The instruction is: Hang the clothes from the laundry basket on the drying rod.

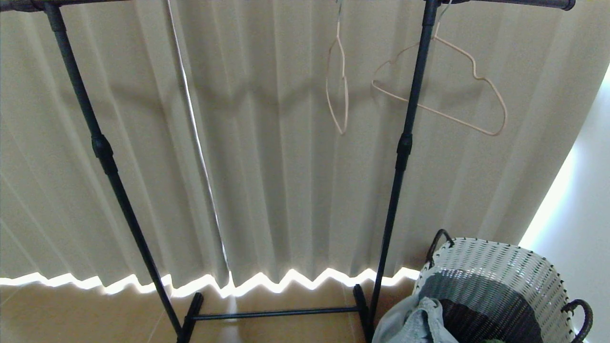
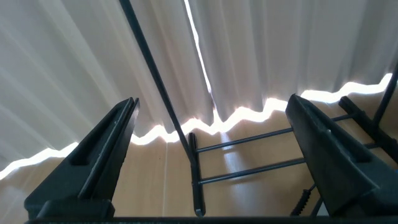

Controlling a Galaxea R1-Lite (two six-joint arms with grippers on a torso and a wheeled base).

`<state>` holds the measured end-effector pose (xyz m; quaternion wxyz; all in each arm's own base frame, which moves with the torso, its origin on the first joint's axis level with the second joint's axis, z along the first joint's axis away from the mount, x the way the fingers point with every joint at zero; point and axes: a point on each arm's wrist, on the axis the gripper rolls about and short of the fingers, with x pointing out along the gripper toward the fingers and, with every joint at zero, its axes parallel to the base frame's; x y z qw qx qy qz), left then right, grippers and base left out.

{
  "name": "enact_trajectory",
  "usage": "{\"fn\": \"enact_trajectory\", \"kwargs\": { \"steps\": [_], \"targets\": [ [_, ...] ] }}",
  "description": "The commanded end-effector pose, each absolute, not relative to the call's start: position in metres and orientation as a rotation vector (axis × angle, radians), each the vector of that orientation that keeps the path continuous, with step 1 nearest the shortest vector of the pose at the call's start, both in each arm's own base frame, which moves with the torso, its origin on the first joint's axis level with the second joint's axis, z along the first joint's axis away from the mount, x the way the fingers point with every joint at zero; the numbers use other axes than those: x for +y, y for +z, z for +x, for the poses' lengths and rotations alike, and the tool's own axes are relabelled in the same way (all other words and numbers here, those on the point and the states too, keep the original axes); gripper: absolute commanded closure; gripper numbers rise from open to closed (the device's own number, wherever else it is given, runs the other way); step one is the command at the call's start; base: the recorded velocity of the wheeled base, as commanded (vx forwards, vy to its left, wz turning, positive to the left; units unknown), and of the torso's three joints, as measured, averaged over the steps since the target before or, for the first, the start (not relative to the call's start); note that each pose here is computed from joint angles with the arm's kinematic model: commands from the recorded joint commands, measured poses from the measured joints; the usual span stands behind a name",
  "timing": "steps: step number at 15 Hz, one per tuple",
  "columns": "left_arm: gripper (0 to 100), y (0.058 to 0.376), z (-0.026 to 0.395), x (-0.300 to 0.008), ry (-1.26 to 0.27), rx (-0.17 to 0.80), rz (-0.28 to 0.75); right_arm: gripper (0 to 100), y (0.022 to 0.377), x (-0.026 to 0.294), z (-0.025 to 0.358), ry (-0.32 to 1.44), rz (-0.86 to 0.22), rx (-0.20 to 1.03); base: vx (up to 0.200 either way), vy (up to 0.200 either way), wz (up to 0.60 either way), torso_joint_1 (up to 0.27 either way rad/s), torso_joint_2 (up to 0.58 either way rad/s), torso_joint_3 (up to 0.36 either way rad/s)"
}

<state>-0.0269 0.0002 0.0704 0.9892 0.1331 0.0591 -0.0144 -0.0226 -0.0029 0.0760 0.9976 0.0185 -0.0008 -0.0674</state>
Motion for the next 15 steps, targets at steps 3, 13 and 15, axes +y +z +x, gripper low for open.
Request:
{"fn": "enact_trajectory", "kwargs": {
  "steps": [3, 13, 15],
  "targets": [
    [0, 0.071, -0.027, 0.000, -0.028, 0.119, 0.267, 0, 0.083, -0.003, -0.025, -0.133, 0.001, -0.014, 0.000, 0.000, 0.00, 0.000, 0.00, 0.000],
    [0, 0.071, -0.027, 0.001, -0.011, 0.121, 0.256, 0, 0.103, -0.001, 0.036, 0.052, -0.472, 0.806, 0.000, 0.000, 0.00, 0.000, 0.00, 0.000],
    [0, 0.071, -0.027, 0.001, -0.011, 0.121, 0.256, 0, 0.101, 0.000, 0.053, 0.083, -0.568, 0.884, 0.000, 0.000, 0.00, 0.000, 0.00, 0.000]
  ]
}}
